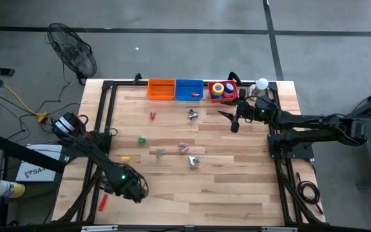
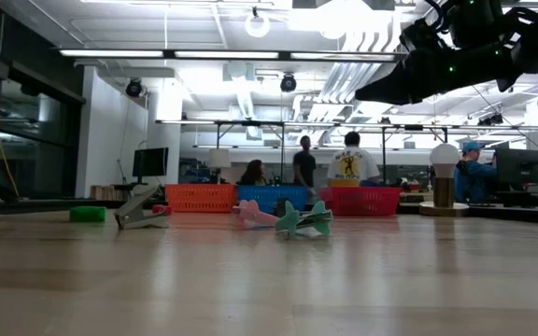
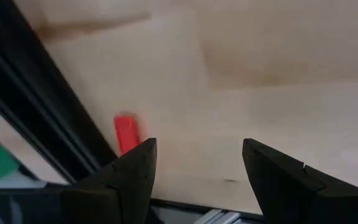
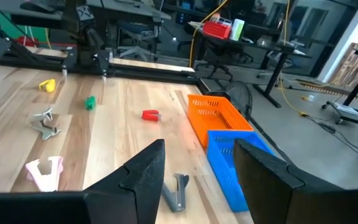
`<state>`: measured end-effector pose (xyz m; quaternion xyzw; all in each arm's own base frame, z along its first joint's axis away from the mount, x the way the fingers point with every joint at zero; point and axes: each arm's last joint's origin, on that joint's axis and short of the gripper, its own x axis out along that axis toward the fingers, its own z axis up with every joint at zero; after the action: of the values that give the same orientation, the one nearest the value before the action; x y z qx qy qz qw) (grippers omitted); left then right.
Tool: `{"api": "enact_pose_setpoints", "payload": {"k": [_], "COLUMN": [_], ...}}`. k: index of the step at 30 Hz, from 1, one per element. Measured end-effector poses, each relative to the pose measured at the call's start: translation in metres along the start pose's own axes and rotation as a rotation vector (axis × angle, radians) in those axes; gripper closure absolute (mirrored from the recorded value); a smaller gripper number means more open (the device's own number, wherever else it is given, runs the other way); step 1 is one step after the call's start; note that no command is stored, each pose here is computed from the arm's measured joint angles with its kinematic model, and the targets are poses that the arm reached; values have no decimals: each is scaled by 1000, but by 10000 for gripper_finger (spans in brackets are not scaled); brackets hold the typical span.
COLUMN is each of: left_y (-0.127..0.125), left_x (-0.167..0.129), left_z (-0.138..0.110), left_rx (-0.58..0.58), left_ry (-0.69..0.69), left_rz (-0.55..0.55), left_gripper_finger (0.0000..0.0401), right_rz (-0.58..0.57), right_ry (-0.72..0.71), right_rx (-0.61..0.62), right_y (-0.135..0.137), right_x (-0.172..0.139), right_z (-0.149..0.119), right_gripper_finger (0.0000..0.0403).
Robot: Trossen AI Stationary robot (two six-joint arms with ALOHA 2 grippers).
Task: Pick and place Stapler, Stapler remover, tape
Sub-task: Put the red stapler into the blue bin
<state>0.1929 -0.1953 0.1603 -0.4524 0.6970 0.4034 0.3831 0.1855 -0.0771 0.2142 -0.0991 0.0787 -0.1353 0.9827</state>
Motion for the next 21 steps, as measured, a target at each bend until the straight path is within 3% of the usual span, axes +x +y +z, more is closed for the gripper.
{"api": "enact_pose_setpoints", "payload": {"k": [9, 21], "left_y": [16, 27], "left_x": [15, 25], "left_z": [-22, -38], "left_rx": [-84, -104], "left_ry": [13, -23], "left_rz": [87, 74], "left_gripper_finger": [169, 169], "right_rz": [16, 61], "right_ry": [4, 12], "right_rx": [1, 14], "right_y": [1, 2], "right_x": [0, 0], "right_z": [-1, -2], "right_gripper_finger": [221, 221]}}
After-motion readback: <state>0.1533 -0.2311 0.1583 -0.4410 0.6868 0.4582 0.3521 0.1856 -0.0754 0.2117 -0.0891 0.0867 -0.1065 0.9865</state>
